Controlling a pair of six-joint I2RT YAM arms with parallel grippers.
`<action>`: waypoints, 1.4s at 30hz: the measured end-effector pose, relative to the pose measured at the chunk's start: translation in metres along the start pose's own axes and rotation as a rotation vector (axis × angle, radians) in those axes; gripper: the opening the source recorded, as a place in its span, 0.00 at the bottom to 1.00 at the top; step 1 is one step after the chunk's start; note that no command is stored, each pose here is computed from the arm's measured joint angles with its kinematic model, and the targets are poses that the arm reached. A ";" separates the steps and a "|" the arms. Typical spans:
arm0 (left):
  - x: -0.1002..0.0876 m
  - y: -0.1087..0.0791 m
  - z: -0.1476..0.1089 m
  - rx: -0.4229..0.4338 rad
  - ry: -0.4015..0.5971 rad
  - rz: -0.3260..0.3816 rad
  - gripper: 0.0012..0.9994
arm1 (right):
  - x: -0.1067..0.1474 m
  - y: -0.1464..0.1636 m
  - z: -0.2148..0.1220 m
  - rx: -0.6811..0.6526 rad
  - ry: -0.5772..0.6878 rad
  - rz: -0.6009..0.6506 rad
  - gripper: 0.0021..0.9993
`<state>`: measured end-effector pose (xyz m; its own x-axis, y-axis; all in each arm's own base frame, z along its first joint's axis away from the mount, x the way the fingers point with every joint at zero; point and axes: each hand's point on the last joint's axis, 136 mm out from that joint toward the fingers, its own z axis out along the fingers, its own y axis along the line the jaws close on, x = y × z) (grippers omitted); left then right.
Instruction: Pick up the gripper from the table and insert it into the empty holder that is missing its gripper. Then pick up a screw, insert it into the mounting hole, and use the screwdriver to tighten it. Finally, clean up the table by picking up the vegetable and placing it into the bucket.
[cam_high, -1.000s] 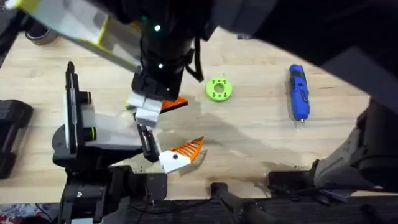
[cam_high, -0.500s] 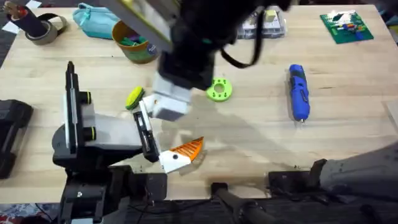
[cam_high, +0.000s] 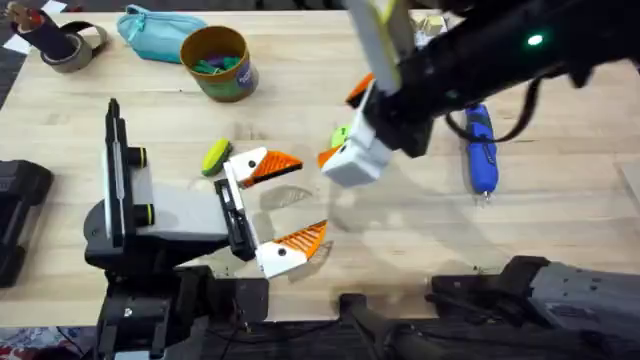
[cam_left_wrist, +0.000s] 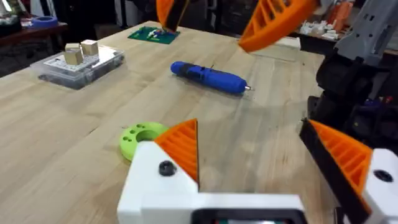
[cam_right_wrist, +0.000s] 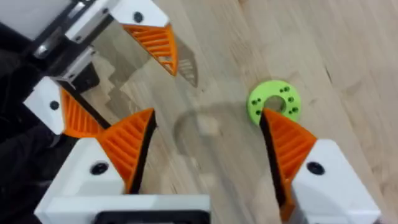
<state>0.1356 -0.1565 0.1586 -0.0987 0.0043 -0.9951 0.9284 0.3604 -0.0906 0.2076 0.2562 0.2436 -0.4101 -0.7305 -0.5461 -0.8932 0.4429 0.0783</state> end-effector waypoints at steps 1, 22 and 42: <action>0.000 0.000 0.000 0.000 0.000 -0.001 0.99 | 0.002 -0.004 -0.003 0.006 0.000 0.019 1.00; 0.000 0.000 0.000 0.000 0.000 -0.001 0.99 | 0.007 -0.028 -0.013 0.046 -0.019 0.112 1.00; 0.000 0.000 0.000 0.000 0.000 0.004 0.00 | 0.013 -0.029 -0.010 0.047 0.011 0.121 1.00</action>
<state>0.1356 -0.1566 0.1586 -0.0954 0.0057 -0.9954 0.9287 0.3604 -0.0870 0.2262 0.2284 0.2422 -0.5166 -0.6759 -0.5256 -0.8276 0.5517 0.1040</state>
